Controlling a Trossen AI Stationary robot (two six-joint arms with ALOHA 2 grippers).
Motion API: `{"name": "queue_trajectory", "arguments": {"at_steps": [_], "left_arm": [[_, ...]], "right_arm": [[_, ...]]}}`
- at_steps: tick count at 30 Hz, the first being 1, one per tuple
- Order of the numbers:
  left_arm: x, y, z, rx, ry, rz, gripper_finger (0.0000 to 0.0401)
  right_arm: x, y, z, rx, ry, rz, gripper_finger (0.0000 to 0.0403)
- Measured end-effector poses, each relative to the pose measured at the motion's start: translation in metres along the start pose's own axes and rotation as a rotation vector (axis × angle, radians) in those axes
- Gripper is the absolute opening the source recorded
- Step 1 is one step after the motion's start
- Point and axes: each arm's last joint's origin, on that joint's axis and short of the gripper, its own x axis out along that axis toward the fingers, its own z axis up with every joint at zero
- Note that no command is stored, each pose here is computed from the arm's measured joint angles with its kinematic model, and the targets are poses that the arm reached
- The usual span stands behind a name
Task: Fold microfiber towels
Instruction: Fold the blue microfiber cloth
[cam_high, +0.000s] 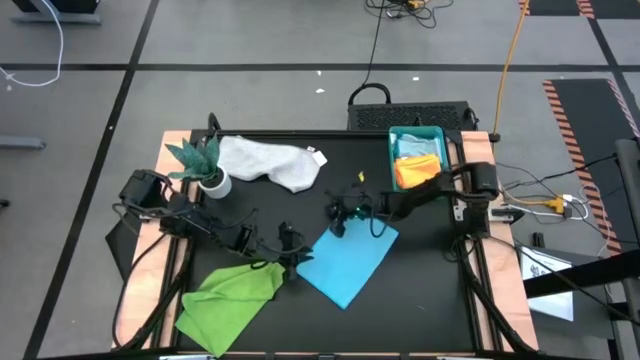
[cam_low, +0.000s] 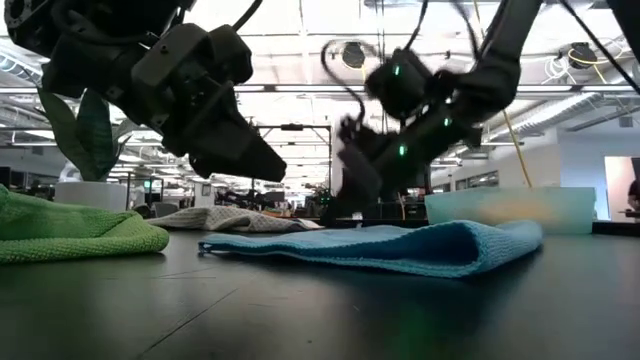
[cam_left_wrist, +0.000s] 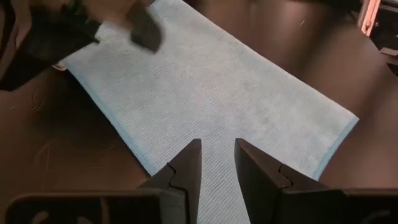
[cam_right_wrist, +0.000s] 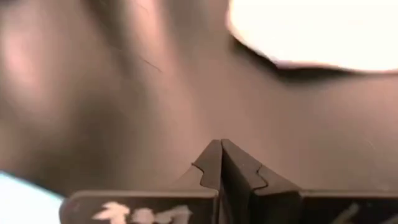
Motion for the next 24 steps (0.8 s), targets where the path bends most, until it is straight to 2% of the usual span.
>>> {"name": "queue_trajectory", "arguments": {"at_steps": [2,4,8,12,19,24], "left_arm": [[-0.001,-0.002,-0.001,0.013,0.006,-0.006,0.0097],[-0.001,-0.004,-0.003,0.027,0.013,-0.011,0.0097],[-0.002,-0.007,-0.004,0.034,0.016,-0.020,0.0097],[-0.002,-0.008,-0.004,0.034,0.013,-0.025,0.0097],[-0.002,-0.010,0.001,0.026,-0.039,-0.037,0.0097],[-0.003,-0.013,0.007,0.048,-0.092,-0.065,0.0097]], "right_arm": [[-0.010,0.010,0.008,-0.012,-0.035,-0.011,0.0000],[-0.022,0.017,0.010,-0.006,-0.030,-0.071,0.0000],[-0.049,0.024,0.004,0.083,0.080,-0.169,0.0000],[-0.060,0.021,-0.012,0.160,0.168,-0.249,0.0000],[-0.042,0.004,-0.033,0.213,0.162,-0.285,0.0000],[-0.014,-0.003,-0.027,0.223,0.047,-0.133,0.0000]]}}
